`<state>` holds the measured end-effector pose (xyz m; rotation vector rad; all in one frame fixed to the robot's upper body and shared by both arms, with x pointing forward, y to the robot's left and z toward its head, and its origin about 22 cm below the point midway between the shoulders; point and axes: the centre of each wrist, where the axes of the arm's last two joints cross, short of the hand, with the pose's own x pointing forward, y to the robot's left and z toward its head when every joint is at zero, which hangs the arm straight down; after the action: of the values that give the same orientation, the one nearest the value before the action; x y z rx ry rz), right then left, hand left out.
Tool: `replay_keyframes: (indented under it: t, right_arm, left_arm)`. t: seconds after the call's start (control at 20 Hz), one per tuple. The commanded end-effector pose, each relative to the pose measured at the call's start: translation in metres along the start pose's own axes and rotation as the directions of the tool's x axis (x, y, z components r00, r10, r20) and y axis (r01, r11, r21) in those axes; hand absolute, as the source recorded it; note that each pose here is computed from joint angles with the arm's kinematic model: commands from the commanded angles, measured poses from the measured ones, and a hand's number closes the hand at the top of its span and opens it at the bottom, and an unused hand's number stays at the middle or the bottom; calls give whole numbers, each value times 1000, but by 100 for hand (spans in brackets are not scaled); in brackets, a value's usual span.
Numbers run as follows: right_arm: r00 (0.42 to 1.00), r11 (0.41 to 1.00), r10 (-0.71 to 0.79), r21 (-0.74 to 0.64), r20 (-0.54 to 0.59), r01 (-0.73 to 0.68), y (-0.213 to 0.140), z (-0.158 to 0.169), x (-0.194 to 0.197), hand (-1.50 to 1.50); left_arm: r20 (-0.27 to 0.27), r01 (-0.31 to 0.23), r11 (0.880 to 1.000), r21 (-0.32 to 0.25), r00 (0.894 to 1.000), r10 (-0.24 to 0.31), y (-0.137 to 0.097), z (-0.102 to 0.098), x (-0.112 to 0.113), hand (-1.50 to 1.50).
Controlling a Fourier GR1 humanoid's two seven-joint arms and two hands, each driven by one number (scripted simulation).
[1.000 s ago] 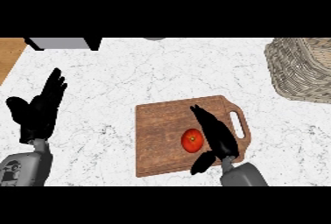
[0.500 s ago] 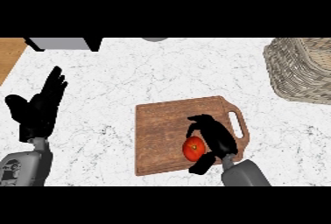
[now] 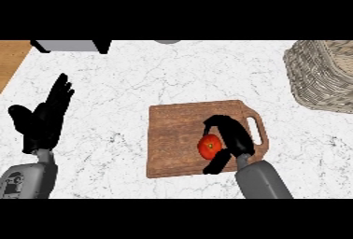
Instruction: Pick the tomato from the cutting board and place it in the basket
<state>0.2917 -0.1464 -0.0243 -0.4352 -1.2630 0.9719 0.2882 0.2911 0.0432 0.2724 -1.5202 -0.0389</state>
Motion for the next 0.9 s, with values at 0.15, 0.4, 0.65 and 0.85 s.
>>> replay_keyframes:
  t: [0.15,0.4,0.65,0.85]
  right_arm:
    - [852,883,-367,-427,-373,194,-67,-23,-35,150]
    - [730,657,-601,-722,-327,217,-117,-39,-28,150]
    - [731,379,-668,-909,-138,175,-165,-53,-6,150]
    - [763,196,-645,-976,-53,98,-187,-65,7,150]
  left_arm:
    - [40,-8,1000,7,999,8,-1,-3,9,0]
    - [65,-16,999,-36,998,18,-10,-6,18,0]
    - [89,-9,997,-73,996,15,-18,-11,24,0]
    - [95,5,995,-98,995,4,-26,-12,29,0]
